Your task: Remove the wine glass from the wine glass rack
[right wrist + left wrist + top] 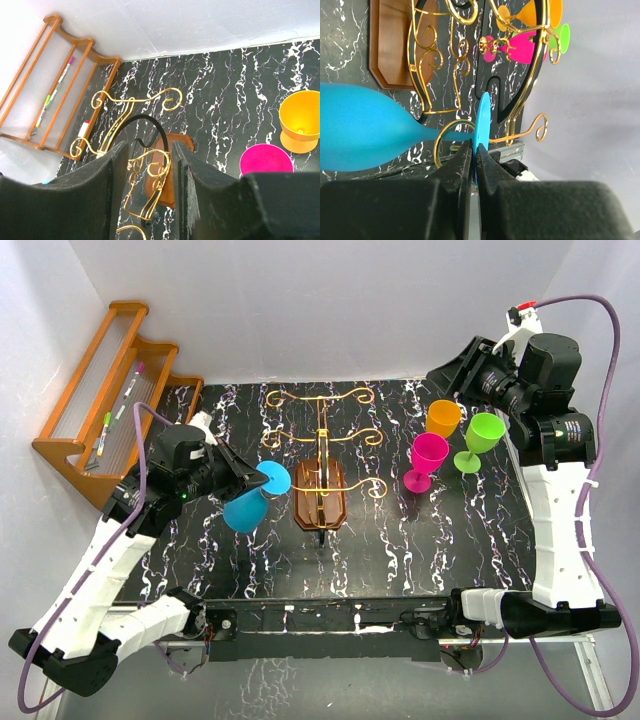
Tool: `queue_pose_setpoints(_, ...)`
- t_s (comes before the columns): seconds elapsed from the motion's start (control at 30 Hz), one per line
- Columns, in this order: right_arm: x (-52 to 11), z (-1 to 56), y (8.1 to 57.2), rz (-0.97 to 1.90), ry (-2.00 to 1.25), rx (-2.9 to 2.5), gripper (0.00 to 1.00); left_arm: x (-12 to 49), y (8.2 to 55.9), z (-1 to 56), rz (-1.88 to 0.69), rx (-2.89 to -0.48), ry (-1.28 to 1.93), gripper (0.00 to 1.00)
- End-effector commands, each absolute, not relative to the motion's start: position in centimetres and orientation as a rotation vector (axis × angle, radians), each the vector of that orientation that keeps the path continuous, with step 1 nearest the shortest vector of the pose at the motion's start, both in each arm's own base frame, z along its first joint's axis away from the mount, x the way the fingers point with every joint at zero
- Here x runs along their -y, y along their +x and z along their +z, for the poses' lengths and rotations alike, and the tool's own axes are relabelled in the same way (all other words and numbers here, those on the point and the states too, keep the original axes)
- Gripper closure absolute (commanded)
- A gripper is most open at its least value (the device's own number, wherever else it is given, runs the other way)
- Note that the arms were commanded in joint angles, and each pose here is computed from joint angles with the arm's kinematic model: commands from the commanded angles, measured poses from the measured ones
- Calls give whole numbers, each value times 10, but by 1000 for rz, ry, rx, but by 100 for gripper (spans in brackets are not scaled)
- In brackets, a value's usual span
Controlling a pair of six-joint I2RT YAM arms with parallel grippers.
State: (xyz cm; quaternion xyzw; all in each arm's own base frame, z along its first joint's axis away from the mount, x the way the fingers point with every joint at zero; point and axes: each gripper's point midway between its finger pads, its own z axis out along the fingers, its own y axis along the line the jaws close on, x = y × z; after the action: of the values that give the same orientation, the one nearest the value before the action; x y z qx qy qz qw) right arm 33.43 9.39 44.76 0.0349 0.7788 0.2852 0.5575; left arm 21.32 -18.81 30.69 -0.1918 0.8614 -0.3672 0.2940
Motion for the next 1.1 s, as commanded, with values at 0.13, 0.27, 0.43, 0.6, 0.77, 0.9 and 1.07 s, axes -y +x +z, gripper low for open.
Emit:
queue_pose_setpoints(0.13, -96, 474, 333, 688, 49, -1733, 59, 202, 234, 325, -1063, -2199, -496, 100)
queue_pose_setpoints(0.27, -97, 477, 333, 697, 38, -1729, 59, 223, 227, 328, -1190, -2239, -408, 100)
queue_pose_setpoints(0.43, -100, 479, 334, 709, 19, -1734, 59, 236, 206, 329, -1313, -2301, -289, 100)
queue_pose_setpoints(0.6, -101, 479, 336, 713, 14, -1735, 59, 244, 182, 339, -1422, -2324, -117, 100)
queue_pose_setpoints(0.77, -108, 478, 337, 751, -16, -1739, 59, 252, 163, 360, -1565, -2253, 67, 100)
queue_pose_setpoints(0.9, -120, 484, 334, 828, -75, -1720, 59, 260, 168, 397, -1645, -2092, 155, 100)
queue_pose_setpoints(1.07, -140, 500, 323, 980, -166, -1661, 59, 271, 189, 460, -1678, -1847, 248, 100)
